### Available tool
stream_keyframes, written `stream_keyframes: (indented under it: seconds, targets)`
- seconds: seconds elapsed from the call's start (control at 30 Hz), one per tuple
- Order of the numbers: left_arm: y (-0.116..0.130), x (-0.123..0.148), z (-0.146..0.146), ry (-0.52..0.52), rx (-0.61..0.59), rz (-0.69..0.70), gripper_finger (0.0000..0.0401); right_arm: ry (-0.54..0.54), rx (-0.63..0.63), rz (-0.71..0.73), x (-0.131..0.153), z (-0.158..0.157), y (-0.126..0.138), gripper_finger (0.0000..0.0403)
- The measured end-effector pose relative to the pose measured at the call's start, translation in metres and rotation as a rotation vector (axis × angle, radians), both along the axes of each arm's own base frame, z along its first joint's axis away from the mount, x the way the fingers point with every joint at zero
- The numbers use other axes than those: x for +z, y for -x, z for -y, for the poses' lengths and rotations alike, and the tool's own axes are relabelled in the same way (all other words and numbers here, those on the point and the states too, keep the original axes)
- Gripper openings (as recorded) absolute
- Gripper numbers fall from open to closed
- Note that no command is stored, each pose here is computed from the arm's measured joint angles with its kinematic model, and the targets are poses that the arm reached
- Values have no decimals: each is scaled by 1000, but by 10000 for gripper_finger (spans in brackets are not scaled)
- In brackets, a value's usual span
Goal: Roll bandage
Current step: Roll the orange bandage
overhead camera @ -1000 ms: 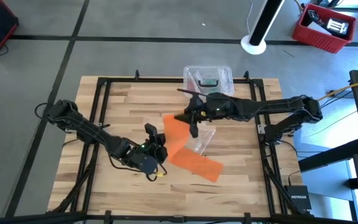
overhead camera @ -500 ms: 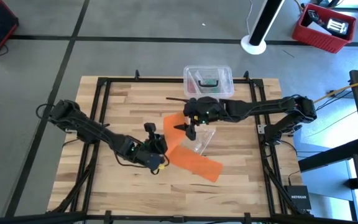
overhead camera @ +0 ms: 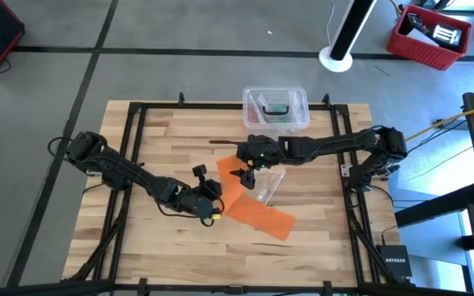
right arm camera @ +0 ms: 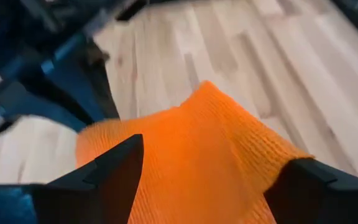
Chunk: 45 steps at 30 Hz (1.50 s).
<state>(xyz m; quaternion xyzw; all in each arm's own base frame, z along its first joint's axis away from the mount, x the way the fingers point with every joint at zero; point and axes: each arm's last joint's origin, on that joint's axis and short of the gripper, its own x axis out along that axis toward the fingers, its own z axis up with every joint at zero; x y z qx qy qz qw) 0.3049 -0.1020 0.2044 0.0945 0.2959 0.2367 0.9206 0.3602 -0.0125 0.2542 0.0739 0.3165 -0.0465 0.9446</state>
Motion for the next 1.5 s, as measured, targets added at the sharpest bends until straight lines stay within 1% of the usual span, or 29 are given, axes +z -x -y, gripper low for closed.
stream_keyframes:
  seconds: [0.1, 0.27, 0.33, 0.43, 0.63, 0.77, 0.83, 0.93, 1.0, 1.13, 1.2, 1.3, 1.4, 1.5]
  targets:
    - [2, -5, -4, 26, 21, -8, 0, -19, 22, -24, 3, -1, 5, 292]
    - [0, -4, -4, 40, 24, 9, 0, -16, 30, 10, 30, -2, 21, 292]
    - [1, -4, -4, 43, 26, 9, 0, -3, 40, 0, 34, -2, 26, 292]
    - [1, -4, -4, 42, 27, 8, 0, 6, 39, -60, 36, -2, 36, 292]
    - [1, -4, -4, 44, 29, 8, 0, -26, 89, -254, 43, -11, 73, 292]
    - [1, -4, -4, 26, 13, -4, 0, 53, 129, -305, 42, -23, 83, 292]
    - [1, -4, -3, 27, 3, -5, 0, 71, 165, -307, 31, -30, 89, 292]
    - [0, -4, -3, 19, -5, -12, 0, 79, 201, -264, 2, -38, 104, 292]
    - [0, -4, -3, 20, -5, -11, 0, 67, 203, -161, -21, -41, 112, 292]
    - [0, -4, -3, 19, -5, -11, 0, -15, 187, 154, -56, -49, 120, 292]
    - [0, -3, -3, 13, -8, -15, 0, -40, 186, 241, -74, -52, 124, 292]
    - [-1, -3, -3, 2, -20, -13, 0, -33, 165, 284, -97, -52, 126, 292]
    - [-4, 2, -2, -1, -35, 31, 0, -19, 123, 286, -111, -51, 119, 292]
    - [-8, 6, 0, -15, -56, 72, 0, -13, 116, 311, -122, -52, 111, 292]
